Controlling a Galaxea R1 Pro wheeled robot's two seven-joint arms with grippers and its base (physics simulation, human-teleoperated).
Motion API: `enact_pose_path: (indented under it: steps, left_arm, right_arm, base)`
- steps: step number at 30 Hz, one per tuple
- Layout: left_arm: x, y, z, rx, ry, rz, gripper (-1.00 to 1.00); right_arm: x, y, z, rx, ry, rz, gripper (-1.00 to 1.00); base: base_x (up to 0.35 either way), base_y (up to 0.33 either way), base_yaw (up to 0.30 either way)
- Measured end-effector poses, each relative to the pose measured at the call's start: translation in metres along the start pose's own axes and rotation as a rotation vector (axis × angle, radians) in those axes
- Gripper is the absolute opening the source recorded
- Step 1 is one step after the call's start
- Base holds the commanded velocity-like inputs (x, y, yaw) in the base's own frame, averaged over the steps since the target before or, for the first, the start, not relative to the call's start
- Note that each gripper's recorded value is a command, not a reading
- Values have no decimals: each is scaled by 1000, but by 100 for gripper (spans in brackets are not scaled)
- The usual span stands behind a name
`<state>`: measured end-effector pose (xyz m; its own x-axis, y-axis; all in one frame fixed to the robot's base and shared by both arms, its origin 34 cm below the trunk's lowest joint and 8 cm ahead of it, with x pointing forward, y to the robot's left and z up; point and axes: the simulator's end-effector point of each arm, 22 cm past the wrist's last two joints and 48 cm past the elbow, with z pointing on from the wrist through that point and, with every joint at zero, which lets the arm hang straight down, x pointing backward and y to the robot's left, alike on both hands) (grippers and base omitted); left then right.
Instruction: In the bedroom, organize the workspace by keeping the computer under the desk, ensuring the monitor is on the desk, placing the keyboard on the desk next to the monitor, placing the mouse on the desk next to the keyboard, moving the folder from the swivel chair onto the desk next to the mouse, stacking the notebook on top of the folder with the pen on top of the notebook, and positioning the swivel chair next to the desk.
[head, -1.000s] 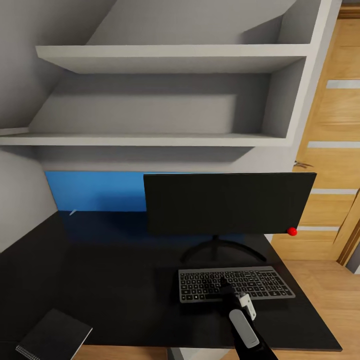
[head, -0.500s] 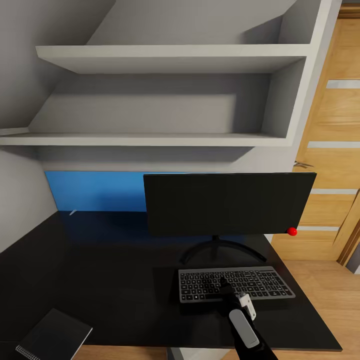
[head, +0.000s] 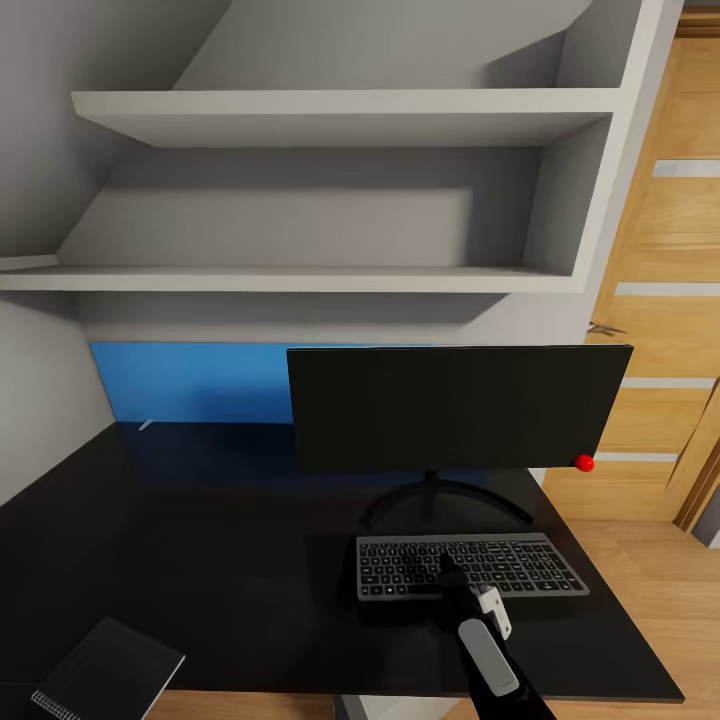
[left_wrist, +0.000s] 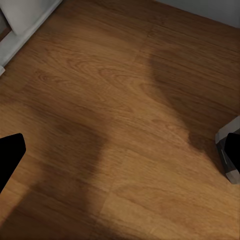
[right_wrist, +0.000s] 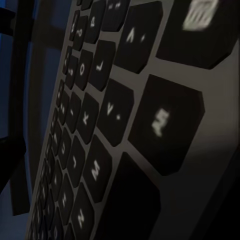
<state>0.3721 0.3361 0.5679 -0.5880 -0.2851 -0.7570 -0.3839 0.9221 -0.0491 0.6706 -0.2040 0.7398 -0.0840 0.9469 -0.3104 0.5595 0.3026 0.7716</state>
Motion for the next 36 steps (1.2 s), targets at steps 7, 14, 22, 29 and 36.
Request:
enact_pose_path:
  steps: [7, 14, 22, 29, 36]
  left_arm:
    - [-1, 0, -1, 0, 0, 0, 100]
    - [-9, 0, -8, -2, 0, -2, 100]
    - [-17, 0, -16, -2, 0, -2, 100]
    - [-23, 0, -22, -3, 1, -2, 100]
    - [-23, -1, -22, -1, 1, -1, 100]
  right_arm:
    - [0, 1, -1, -1, 0, 1, 100]
    - [-4, 10, -7, -3, 1, 0, 100]
    - [-7, 18, -14, -2, 1, 0, 100]
    - [-9, 23, -19, 1, 1, 2, 100]
    - [-9, 23, -19, 1, 1, 2, 100]
  base:
    - [0, 0, 0]
    - [0, 0, 0]
    - [0, 0, 0]
    - [0, 0, 0]
    - [0, 0, 0]
